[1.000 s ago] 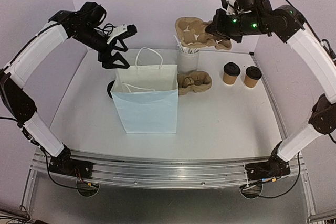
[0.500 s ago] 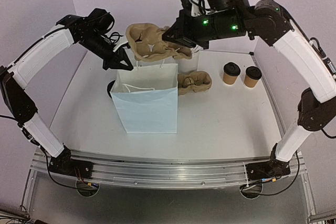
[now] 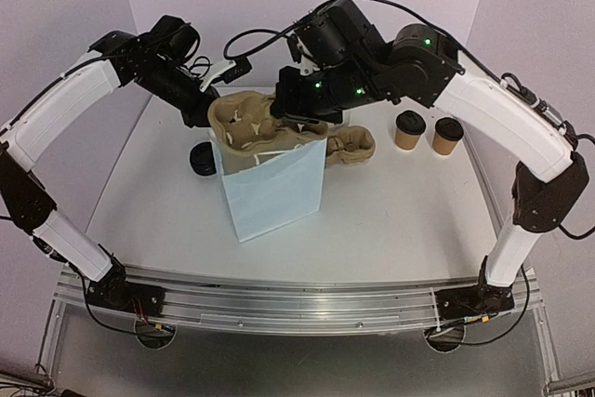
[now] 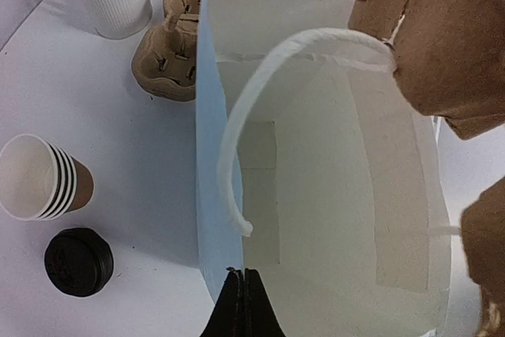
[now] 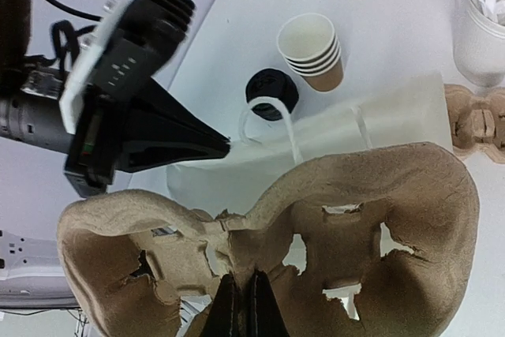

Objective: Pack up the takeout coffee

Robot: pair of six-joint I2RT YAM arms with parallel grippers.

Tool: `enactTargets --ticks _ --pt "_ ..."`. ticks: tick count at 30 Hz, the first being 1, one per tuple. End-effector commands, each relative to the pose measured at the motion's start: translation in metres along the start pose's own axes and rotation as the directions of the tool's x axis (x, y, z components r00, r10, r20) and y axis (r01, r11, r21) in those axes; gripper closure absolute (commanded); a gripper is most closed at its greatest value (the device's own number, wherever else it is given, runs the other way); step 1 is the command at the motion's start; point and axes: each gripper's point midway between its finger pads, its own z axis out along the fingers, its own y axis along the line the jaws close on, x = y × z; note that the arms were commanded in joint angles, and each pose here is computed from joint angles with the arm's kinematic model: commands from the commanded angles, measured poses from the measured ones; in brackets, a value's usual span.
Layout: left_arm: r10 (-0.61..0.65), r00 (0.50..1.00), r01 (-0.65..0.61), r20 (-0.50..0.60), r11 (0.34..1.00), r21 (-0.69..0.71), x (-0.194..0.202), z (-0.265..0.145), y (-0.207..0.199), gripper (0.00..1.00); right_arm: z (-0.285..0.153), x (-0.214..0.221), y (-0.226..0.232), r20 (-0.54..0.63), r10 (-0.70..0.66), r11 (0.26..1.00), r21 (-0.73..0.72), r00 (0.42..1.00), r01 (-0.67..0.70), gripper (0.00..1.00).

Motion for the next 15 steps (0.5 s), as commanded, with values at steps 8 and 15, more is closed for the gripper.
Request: enactTargets --ticks 8,15 --pt "0.019 0.996 -0.023 0.084 0.999 0.043 -0.010 -0.010 -0.014 1.00 0.049 0.027 -0.015 -0.109 -0.113 0.982 0.139 0.988 0.127 1.00" --pt "0.009 0.996 -0.011 0.091 1.000 0.027 -0.011 -0.010 -0.004 1.00 0.067 0.040 -0.040 -0.144 -0.175 0.952 0.227 0.974 0.204 1.00"
